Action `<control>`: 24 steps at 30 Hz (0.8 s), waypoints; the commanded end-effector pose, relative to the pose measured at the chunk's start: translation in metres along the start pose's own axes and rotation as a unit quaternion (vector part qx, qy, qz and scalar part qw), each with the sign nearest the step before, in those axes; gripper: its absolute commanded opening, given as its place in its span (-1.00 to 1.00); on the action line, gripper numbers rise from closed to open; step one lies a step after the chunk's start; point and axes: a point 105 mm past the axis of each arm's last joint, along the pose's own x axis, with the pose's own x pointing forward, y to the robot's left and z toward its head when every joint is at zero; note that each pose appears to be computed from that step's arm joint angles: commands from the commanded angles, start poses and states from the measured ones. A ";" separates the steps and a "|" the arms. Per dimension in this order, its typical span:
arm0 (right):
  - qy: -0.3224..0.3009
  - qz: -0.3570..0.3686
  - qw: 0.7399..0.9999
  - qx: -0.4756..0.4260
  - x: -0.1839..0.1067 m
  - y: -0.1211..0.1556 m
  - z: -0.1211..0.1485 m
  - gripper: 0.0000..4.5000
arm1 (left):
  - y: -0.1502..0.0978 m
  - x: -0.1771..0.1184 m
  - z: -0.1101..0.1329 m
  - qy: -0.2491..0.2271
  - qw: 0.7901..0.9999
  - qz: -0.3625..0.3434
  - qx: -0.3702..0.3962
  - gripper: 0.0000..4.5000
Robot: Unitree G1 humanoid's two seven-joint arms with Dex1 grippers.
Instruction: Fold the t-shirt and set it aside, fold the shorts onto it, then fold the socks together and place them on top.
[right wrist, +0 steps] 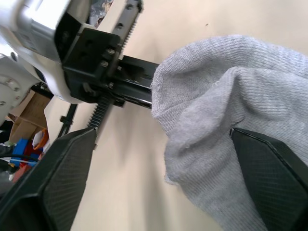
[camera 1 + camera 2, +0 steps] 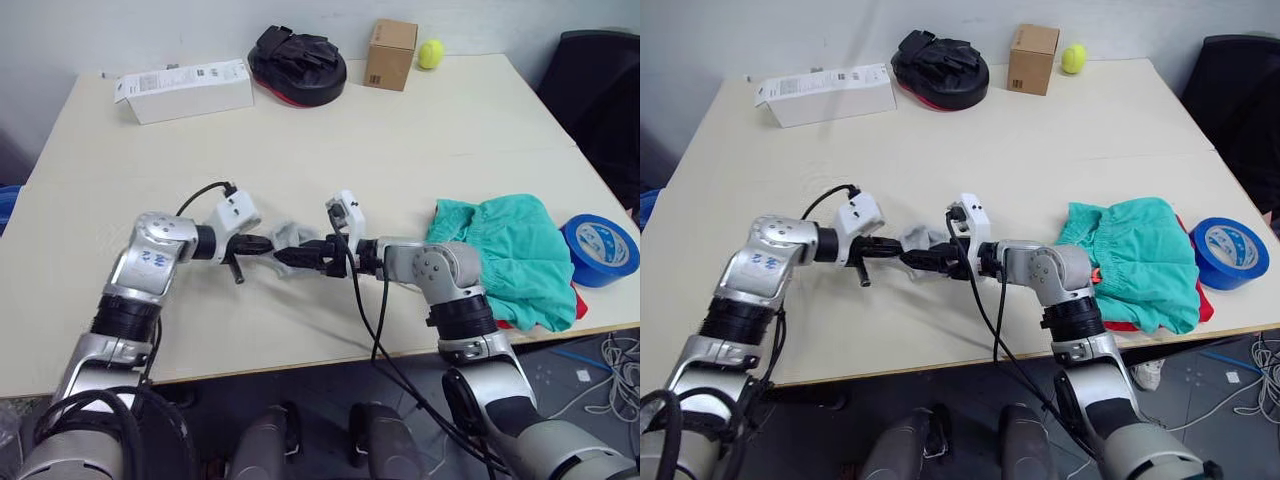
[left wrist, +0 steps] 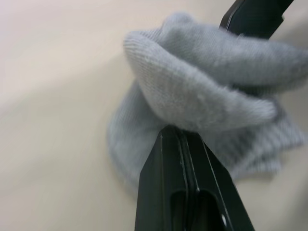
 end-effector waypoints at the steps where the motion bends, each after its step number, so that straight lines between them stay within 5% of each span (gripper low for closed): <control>1: 0.000 0.019 1.000 -0.019 0.006 0.009 0.004 0.98 | 0.002 -0.020 0.004 -0.012 1.000 0.025 0.004 -1.00; 7: 0.008 0.036 0.998 -0.047 0.017 0.013 -0.004 0.98 | 0.006 -0.043 0.001 -0.013 0.998 0.053 -0.010 -1.00; 17: -0.047 0.103 0.975 -0.192 0.007 0.043 0.014 0.98 | 0.003 -0.040 0.073 -0.107 0.994 0.007 -0.006 -1.00; 24: -0.010 0.077 0.940 -0.331 -0.010 0.041 0.001 0.98 | -0.015 -0.020 0.087 -0.102 0.992 -0.069 0.036 -1.00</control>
